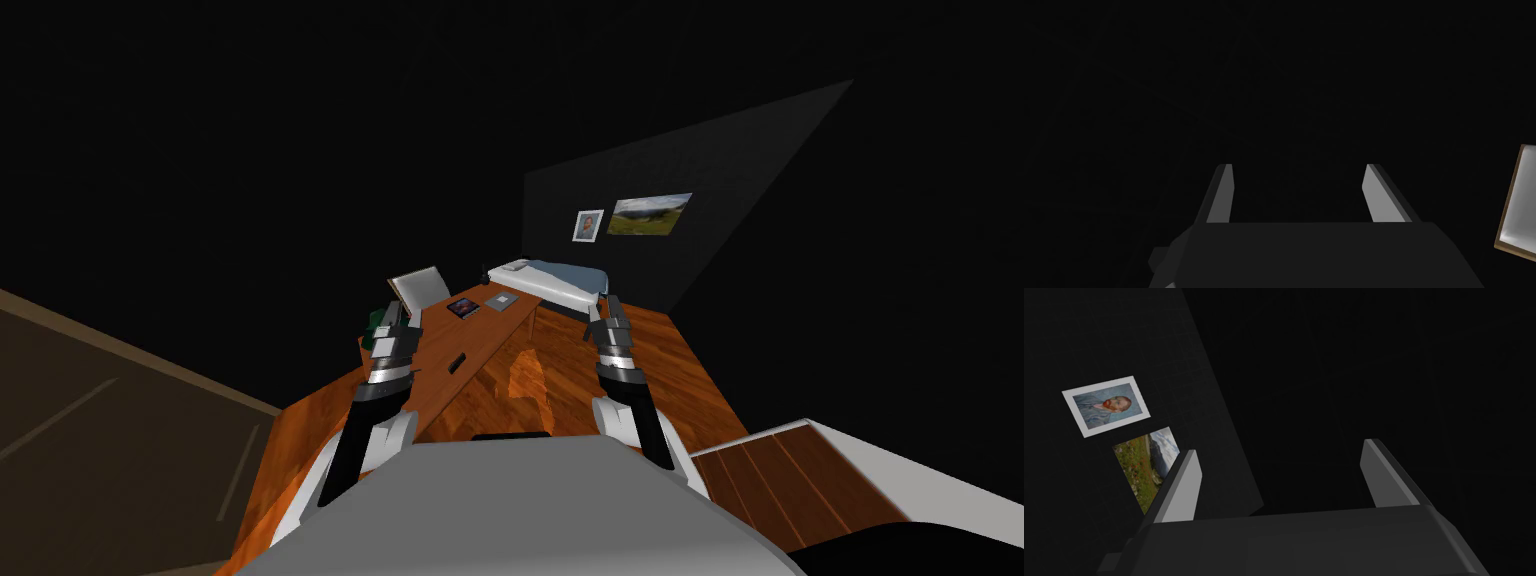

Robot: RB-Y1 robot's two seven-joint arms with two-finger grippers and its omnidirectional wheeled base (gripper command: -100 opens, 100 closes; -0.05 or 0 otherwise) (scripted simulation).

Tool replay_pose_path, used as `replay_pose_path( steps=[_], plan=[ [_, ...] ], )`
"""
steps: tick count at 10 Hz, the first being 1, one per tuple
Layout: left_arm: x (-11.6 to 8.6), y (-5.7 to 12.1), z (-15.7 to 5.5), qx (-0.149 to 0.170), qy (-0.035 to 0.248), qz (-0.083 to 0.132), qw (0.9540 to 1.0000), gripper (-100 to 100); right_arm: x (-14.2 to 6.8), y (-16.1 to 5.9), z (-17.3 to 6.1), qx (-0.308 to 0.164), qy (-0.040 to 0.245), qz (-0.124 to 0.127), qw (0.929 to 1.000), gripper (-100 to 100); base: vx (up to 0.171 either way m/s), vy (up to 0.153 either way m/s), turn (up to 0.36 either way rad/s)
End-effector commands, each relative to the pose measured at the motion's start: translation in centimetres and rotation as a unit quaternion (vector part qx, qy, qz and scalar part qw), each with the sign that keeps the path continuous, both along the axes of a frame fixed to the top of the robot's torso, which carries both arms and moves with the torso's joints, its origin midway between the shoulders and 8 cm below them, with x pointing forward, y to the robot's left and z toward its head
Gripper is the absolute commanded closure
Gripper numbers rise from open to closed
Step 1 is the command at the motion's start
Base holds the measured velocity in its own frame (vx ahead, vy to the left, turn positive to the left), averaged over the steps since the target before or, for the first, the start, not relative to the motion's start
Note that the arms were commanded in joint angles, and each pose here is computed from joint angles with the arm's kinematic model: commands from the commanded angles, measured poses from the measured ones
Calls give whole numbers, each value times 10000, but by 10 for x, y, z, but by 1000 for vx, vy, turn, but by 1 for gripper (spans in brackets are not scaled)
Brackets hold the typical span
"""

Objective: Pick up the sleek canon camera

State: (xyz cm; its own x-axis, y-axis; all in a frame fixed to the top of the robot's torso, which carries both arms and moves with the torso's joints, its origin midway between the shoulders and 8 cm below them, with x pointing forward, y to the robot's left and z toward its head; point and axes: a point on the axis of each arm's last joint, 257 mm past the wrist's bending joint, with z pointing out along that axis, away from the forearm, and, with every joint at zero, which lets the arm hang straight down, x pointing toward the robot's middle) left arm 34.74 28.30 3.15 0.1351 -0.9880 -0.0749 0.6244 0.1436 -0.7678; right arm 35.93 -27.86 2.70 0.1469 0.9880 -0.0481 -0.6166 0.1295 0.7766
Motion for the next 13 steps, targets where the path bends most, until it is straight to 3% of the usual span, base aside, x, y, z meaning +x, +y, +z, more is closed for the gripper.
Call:
replay_pose_path(
  steps=[1,4,5,8,9,11,12,13],
  plan=[
    [8,2,-14,-12,245,-107,9996,-100,0,0,0,0,0,0,10000,0,31,-18,-25],
    [22,13,-49,-210,791,-252,9963,-100,0,0,0,0,0,0,10000,0,71,-39,-31],
    [22,13,-49,-210,791,-252,9963,-100,0,0,0,0,0,0,10000,0,51,-36,-4],
    [36,30,-100,-605,1533,-369,9856,-100,0,0,0,0,0,0,10000,0,81,-48,-39],
    [36,30,-100,-607,1545,-366,9855,-100,0,0,0,0,0,0,10000,0,83,-39,-5],
    [42,45,-141,-957,2112,-407,9719,-100,0,0,0,0,0,0,10000,0,85,-52,-43],
    [42,45,-142,-958,2115,-407,9718,-100,0,0,0,0,0,0,10000,0,77,-48,-7],
    [44,53,-164,-1149,2411,-414,9628,-100,0,0,0,0,0,0,10000,0,90,-37,-24]
  ],
)
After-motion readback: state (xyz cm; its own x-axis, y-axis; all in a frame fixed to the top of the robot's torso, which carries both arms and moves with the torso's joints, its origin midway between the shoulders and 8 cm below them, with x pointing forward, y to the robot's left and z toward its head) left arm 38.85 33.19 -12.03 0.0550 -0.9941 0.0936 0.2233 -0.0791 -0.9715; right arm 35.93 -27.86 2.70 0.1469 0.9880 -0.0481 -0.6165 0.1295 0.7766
